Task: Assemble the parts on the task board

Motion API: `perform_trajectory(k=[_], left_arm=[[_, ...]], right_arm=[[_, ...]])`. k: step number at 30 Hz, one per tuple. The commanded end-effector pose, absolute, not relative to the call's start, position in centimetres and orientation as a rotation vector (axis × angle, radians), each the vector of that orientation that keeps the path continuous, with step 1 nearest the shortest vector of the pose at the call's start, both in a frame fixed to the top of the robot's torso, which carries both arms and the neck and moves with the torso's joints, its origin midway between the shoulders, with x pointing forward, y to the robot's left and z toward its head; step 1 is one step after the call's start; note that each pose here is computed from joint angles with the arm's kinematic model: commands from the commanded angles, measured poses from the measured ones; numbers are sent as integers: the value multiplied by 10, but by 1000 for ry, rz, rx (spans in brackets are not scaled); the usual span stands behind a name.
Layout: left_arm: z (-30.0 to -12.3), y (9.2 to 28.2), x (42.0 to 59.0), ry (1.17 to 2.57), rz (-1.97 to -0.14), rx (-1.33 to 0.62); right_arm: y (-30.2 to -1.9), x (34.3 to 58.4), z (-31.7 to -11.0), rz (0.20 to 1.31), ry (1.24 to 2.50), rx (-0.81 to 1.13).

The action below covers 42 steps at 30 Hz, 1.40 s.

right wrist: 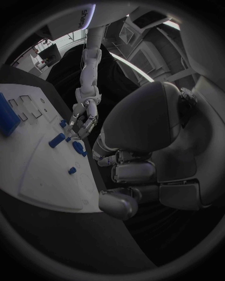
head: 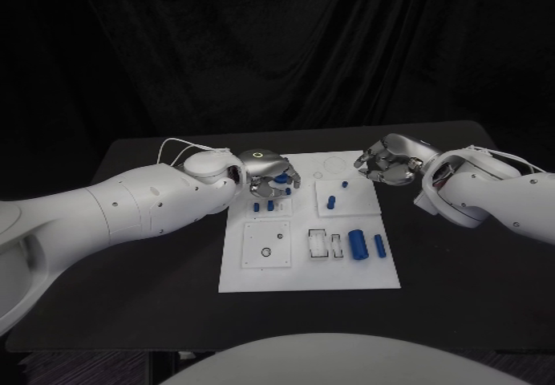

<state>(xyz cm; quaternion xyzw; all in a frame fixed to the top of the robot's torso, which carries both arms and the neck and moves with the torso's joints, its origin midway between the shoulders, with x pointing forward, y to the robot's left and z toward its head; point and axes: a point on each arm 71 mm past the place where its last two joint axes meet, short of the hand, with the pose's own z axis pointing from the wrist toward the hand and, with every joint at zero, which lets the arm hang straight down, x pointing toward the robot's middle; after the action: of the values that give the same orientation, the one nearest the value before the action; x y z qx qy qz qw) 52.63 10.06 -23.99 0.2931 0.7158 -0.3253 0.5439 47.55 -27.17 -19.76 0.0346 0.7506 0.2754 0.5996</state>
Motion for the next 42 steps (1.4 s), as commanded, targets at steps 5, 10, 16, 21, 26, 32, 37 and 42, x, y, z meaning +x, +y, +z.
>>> perform_trajectory(k=[5,10,16,21,26,32,37,42], left_arm=[[-251,97,527,1735,-756,697],[-254,96,528,1731,-745,709],[-258,94,529,1720,-741,710],[-262,93,528,1708,-748,709],[-265,93,527,1705,-751,707],[-268,96,527,1691,-758,706],[-266,99,527,1645,-770,704],[-261,105,525,1573,-783,696]], right_arm=[[-272,477,-198,624,1758,91],[-271,477,-199,622,1764,90],[-271,478,-199,618,1772,91],[-270,478,-200,617,1779,91],[-269,478,-201,616,1788,89],[-268,479,-201,614,1796,88],[-267,479,-202,614,1800,86],[-268,479,-202,610,1805,87]])
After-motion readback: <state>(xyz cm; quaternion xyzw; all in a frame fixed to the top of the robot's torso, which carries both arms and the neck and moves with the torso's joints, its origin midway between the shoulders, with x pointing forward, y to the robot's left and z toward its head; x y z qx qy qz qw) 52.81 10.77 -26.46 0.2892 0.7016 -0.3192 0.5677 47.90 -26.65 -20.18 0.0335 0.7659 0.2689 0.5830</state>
